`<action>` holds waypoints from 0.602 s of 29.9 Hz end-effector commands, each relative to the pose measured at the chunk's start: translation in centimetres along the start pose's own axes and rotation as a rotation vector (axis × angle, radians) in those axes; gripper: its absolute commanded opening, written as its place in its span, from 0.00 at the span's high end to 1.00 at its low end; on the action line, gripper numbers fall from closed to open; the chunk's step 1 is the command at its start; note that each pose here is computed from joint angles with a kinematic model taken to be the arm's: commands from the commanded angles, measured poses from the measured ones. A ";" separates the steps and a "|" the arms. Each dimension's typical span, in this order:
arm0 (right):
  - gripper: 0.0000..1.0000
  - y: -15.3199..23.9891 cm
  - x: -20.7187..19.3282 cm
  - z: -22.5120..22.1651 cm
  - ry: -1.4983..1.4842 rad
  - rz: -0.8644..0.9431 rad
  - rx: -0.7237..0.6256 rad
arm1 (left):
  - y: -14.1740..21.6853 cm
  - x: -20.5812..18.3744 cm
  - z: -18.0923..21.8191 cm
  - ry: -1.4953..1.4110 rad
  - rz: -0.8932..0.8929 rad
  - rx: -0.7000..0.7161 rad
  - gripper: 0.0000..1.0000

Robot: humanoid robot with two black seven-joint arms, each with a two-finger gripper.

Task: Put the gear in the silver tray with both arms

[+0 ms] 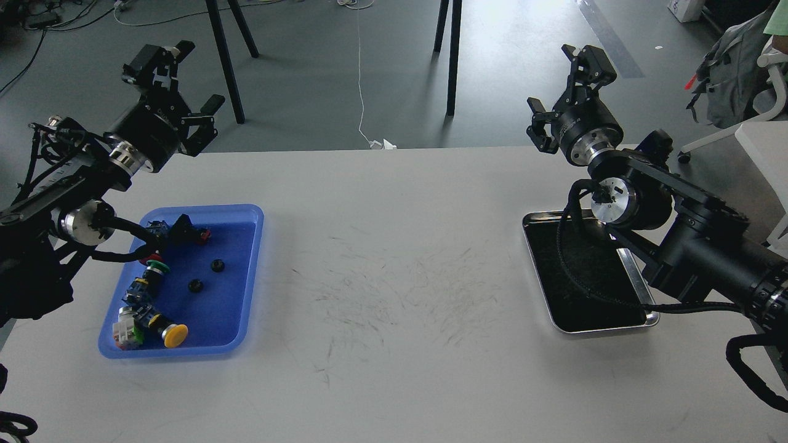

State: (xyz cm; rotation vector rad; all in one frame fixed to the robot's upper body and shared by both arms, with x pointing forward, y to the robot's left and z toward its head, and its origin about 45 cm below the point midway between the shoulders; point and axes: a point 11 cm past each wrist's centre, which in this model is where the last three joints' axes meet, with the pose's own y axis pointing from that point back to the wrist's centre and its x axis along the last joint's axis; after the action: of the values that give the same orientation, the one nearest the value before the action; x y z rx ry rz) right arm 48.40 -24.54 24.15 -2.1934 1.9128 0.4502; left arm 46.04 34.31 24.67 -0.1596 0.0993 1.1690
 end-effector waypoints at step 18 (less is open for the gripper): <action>0.01 0.0 0.3 -0.2 -0.015 0.011 0.009 | 1.1 1.5 0.1 0.024 0.057 -0.013 0.01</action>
State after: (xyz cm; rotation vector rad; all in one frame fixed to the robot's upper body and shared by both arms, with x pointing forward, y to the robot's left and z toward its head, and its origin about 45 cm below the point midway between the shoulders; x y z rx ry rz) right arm 48.41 -24.80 24.19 -2.1718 1.9152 0.4578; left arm 45.56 35.74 24.40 -0.1668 0.1119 1.2090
